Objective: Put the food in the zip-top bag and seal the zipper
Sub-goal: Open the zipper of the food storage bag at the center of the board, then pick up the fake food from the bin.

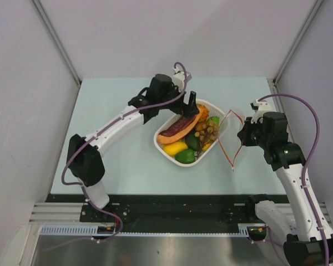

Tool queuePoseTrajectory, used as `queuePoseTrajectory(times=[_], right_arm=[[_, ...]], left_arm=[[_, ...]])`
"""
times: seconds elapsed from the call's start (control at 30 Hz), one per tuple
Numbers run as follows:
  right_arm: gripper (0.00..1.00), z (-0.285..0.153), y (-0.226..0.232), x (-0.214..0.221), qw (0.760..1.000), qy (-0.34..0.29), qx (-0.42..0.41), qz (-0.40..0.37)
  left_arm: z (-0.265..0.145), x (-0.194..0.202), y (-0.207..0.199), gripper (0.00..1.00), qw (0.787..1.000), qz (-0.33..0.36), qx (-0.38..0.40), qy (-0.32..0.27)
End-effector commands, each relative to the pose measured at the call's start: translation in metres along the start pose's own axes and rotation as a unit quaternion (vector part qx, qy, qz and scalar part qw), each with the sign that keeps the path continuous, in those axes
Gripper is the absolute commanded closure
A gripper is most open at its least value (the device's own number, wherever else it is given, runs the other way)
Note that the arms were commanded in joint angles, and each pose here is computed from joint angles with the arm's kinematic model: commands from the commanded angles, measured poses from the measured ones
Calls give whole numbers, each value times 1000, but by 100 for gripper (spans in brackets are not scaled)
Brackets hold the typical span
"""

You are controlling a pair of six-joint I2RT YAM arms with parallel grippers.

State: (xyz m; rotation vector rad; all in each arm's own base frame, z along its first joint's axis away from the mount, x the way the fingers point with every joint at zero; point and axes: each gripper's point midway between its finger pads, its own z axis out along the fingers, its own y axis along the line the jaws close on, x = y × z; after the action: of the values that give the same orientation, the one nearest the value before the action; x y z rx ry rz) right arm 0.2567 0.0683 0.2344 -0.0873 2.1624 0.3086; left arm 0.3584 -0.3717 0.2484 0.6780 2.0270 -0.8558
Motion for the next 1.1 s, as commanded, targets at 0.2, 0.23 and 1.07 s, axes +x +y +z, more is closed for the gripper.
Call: queuePoseTrajectory(times=[0.2,0.23,1.07], right_arm=[[100,-2,1,-29,999,-45,4,6],[100,-2,1,-29,999,-45,5,6],[100,-6,-2,-28,999,-46,8,10]], left_arm=[[40,-17,43,4,968,235,73,46],[42,-27,40,5,965,247,82,36],[91,35,58,22,951,257,141,98]])
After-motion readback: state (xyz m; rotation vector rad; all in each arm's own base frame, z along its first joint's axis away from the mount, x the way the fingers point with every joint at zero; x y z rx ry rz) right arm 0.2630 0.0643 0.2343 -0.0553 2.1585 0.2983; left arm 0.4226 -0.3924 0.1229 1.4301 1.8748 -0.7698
